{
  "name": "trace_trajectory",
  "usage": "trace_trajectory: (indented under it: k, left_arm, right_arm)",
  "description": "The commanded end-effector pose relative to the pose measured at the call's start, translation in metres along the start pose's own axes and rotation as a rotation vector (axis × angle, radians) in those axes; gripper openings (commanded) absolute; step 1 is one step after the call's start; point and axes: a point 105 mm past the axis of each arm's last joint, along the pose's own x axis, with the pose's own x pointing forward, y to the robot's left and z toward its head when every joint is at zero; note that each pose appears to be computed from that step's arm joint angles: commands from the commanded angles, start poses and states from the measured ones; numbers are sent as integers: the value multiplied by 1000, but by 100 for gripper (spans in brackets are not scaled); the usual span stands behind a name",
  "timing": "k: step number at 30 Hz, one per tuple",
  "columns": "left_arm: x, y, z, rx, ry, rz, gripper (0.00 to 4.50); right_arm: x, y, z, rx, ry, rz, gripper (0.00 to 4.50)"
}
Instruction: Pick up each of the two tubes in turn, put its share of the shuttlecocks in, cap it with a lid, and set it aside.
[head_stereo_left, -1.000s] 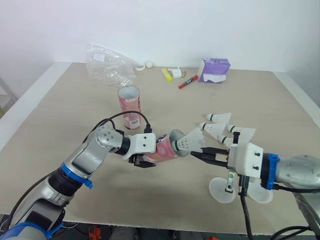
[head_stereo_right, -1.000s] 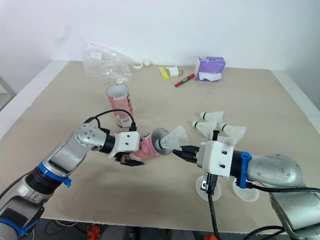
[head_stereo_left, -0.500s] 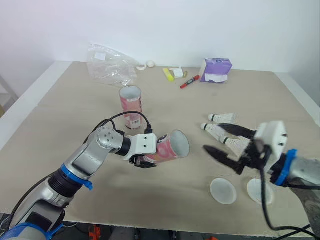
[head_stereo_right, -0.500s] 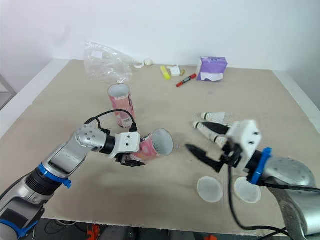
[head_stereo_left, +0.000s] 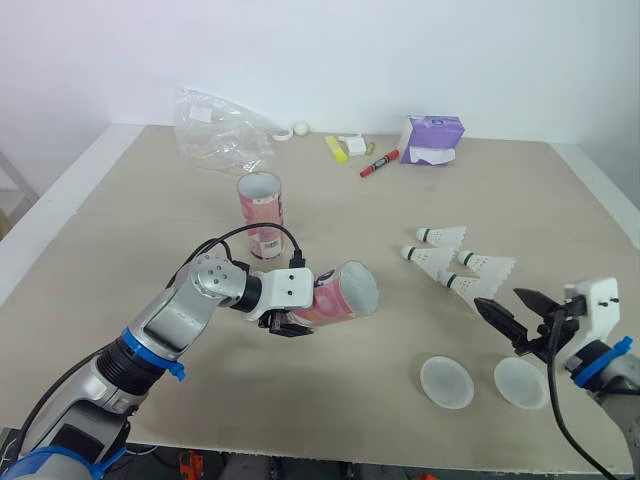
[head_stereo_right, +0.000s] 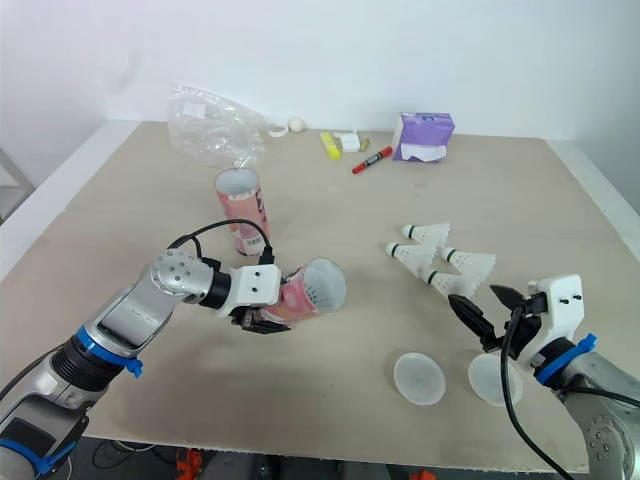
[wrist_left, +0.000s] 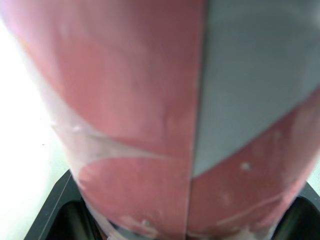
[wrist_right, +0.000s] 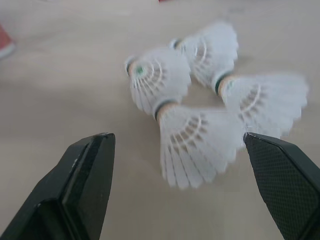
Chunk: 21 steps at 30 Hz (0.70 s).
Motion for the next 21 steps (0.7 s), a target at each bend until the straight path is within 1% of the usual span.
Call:
trace_trajectory:
  k: [1,9,15,16,17,18,19,20,21]
  left_arm:
    - [8,-8,-21,-48,76,-23,302]
    - [7,-8,-20,-50,77,-19,302]
    - [7,-9,-21,-55,78,-15,302]
    - [7,-9,-21,-55,78,-14,302]
    - [7,-9,-21,-56,79,-13,302]
    - [7,-9,-21,-56,79,-13,302]
    - [7,-9,-21,-56,79,-12,302]
    - [7,-9,-21,-56,79,-11,302]
    - [7,-9,-21,-57,79,-10,302]
  right_arm:
    - [8,3,5,-8,-39,14,440]
    - [25,8,6,31,-49,46,440]
    - [36,1,3,101,-31,15,440]
    - [37,0,2,112,-26,8,386]
    - [39,-1,4,131,-35,5,365]
    - [40,-1,5,141,-41,5,317]
    - [42,-1,6,144,-43,6,254]
    - [43,-1,6,143,-37,6,221]
    - [44,-2,5,142,-29,2,178]
